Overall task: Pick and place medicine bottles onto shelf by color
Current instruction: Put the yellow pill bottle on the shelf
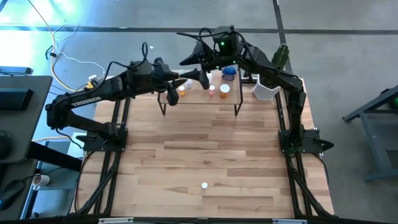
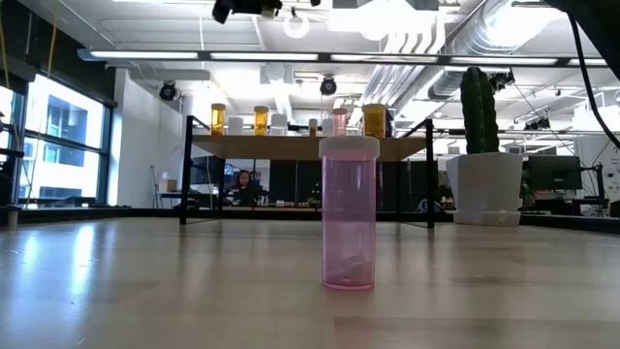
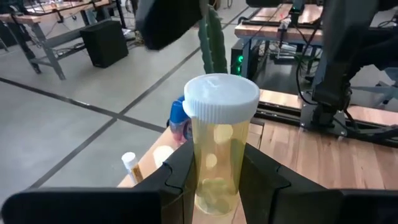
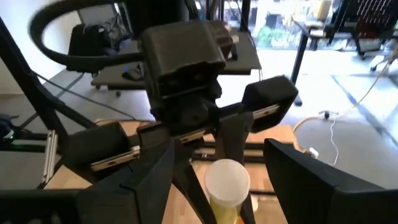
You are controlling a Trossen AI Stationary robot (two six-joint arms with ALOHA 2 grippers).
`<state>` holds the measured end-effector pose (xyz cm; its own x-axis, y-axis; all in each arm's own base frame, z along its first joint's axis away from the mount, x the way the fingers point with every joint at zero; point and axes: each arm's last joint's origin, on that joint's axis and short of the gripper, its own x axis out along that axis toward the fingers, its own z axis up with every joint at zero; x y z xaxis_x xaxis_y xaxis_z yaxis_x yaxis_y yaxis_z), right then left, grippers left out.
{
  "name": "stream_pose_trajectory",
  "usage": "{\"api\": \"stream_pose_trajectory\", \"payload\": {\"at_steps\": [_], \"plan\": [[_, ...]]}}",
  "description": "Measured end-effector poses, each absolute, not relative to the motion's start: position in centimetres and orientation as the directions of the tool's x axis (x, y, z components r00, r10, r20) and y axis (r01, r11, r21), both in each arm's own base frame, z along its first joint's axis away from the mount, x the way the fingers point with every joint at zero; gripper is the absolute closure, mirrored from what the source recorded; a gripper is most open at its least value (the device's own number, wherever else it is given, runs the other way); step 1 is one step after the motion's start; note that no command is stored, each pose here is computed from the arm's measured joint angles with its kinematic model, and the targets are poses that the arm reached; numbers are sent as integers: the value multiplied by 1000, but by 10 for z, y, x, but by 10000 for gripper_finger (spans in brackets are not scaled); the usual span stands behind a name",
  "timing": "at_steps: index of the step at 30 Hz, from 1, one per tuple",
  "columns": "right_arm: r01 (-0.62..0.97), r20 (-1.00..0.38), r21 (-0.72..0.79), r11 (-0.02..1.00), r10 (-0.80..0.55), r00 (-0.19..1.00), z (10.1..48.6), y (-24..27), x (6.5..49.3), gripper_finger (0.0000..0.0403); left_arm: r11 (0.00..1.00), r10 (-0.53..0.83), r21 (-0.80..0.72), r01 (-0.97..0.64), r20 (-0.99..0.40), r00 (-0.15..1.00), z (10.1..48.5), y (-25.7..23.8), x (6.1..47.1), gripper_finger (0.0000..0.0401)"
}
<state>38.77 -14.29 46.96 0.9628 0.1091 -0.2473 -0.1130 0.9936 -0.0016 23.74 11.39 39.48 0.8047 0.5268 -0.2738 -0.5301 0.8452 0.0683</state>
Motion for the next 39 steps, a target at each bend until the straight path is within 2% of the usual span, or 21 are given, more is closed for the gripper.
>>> {"api": "stream_pose_trajectory", "payload": {"at_steps": [14, 31, 39], "plan": [[-96, -328, 62, 993, 111, 938, 461, -142, 386, 171, 859, 508, 62, -509, -236, 828, 396, 110, 245, 320], [-97, -331, 73, 993, 116, 936, 460, -139, 387, 284, 860, 505, 57, -507, -232, 831, 397, 110, 245, 320], [-92, -335, 89, 992, 117, 935, 460, -139, 387, 302, 860, 505, 57, -507, -233, 831, 397, 110, 245, 320]]}}
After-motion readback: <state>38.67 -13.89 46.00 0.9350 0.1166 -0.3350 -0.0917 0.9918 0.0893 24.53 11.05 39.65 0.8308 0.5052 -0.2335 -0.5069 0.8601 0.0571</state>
